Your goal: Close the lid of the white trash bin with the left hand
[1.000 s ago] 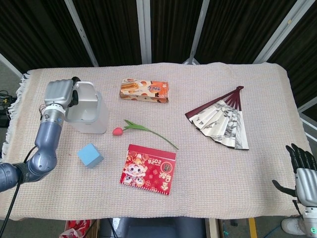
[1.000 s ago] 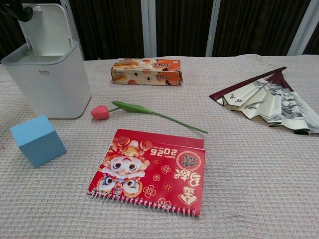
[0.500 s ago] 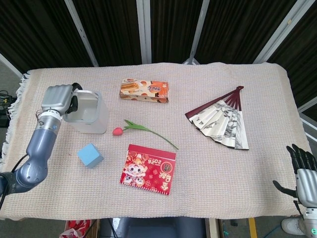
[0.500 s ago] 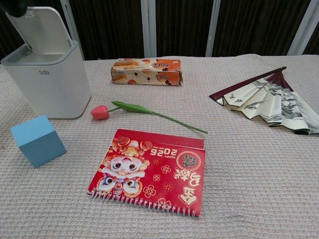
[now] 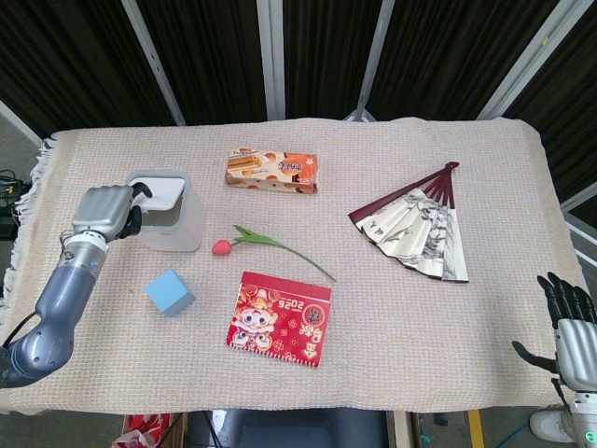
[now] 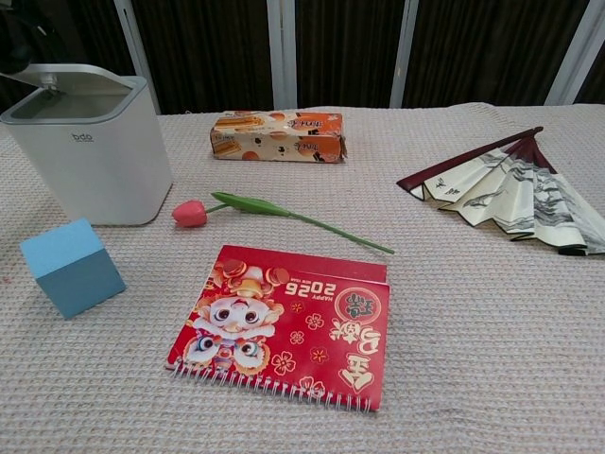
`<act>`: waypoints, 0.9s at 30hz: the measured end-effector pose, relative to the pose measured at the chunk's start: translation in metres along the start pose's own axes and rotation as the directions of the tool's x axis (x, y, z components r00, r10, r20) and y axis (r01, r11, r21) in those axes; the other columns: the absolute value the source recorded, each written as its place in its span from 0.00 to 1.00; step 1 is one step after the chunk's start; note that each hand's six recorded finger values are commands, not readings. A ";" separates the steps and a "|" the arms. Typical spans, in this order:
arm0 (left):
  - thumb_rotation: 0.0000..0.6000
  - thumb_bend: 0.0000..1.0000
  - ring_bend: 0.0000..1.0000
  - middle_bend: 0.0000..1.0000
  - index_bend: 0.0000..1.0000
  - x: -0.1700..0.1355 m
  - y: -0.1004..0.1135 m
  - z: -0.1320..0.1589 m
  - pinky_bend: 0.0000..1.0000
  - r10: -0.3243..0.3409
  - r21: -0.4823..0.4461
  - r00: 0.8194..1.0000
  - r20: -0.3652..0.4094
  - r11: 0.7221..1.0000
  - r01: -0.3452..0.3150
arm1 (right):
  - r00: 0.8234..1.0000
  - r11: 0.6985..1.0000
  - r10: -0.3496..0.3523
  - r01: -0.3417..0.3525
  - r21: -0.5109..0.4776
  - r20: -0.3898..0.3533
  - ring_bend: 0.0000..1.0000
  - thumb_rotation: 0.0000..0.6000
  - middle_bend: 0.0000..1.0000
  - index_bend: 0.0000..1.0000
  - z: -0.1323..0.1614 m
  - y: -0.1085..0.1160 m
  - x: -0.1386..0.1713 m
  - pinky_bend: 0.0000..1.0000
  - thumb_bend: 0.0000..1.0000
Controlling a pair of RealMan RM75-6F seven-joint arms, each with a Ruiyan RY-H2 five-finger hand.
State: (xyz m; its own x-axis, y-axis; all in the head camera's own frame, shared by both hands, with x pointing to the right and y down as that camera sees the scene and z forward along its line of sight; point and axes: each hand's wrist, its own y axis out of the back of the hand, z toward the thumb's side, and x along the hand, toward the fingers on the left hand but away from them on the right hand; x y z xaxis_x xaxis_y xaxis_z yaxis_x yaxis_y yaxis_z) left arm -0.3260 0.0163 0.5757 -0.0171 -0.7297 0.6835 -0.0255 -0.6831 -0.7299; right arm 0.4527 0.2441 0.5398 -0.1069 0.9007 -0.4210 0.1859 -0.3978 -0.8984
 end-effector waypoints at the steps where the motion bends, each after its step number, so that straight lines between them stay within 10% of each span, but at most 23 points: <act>1: 1.00 0.73 0.94 1.00 0.31 0.000 -0.002 0.000 1.00 -0.002 0.000 1.000 0.002 1.000 0.002 | 1.000 1.000 -0.001 0.001 0.000 0.001 0.00 1.00 0.00 0.00 0.000 0.000 0.000 0.00 0.19; 27: 1.00 0.73 0.94 1.00 0.27 -0.001 -0.040 -0.008 1.00 -0.053 0.024 0.998 0.018 0.998 0.052 | 1.000 1.000 -0.001 0.001 -0.002 0.006 0.00 1.00 0.00 0.00 -0.002 0.001 0.001 0.00 0.19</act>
State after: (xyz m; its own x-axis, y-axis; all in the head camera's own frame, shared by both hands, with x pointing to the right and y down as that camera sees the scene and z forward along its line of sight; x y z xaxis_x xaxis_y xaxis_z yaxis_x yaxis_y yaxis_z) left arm -0.3326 0.0449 0.6039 0.0026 -0.6930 0.7209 -0.0019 -0.7210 -0.6930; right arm 0.4544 0.2448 0.5388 -0.1134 0.8999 -0.4211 0.1874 -0.3969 -0.8985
